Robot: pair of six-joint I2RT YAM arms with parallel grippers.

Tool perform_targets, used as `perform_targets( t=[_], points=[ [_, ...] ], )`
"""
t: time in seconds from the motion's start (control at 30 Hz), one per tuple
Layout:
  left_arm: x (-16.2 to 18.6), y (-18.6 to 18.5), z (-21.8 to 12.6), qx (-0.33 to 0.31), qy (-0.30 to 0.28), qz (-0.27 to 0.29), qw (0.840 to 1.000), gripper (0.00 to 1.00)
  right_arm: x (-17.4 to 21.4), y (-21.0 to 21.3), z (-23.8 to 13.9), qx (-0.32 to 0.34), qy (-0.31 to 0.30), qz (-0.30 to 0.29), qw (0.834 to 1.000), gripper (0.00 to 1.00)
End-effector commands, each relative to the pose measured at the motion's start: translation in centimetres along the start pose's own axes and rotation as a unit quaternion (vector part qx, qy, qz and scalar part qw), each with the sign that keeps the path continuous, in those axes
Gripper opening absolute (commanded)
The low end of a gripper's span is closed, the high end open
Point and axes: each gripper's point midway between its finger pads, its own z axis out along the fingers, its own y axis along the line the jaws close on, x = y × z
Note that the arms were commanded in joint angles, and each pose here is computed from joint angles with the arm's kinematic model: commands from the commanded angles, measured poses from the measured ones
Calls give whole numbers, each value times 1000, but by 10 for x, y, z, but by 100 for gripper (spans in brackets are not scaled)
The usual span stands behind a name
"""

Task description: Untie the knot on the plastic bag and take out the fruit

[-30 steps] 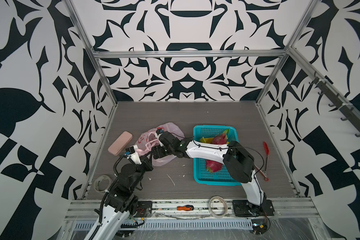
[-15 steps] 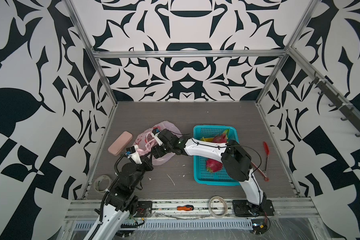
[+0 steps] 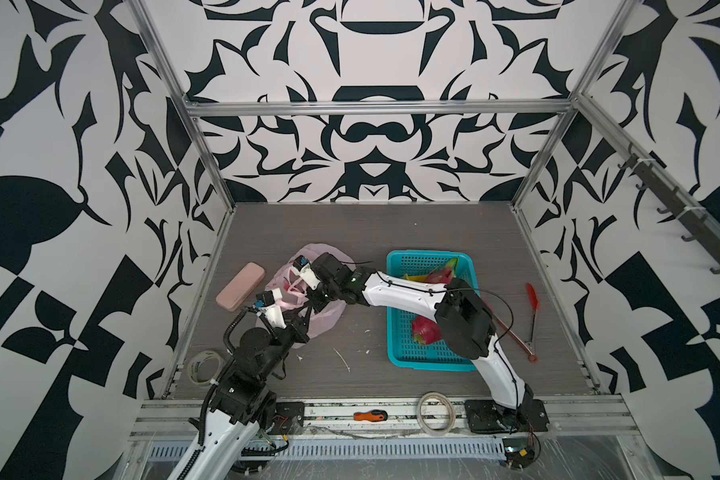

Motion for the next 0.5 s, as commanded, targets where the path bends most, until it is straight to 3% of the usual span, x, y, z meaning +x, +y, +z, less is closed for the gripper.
perform_targets(
  t=[0.0, 0.13, 0.27, 0.47],
  points=[
    [-1, -7, 0, 18, -2, 4, 1000, 0, -15, 24, -15, -46, 0, -25, 999, 76],
    [3, 10, -3, -27, 4, -20, 999, 0, -9, 21, -16, -38, 11, -20, 999, 78],
    [9, 28, -12, -93, 27, -70, 993, 16, -14, 15, -24, -18, -12, 1, 1000, 78],
    [17, 42, -38, -176, 64, -152, 970, 31, -16, 9, -34, 2, -27, 25, 999, 78]
  ],
)
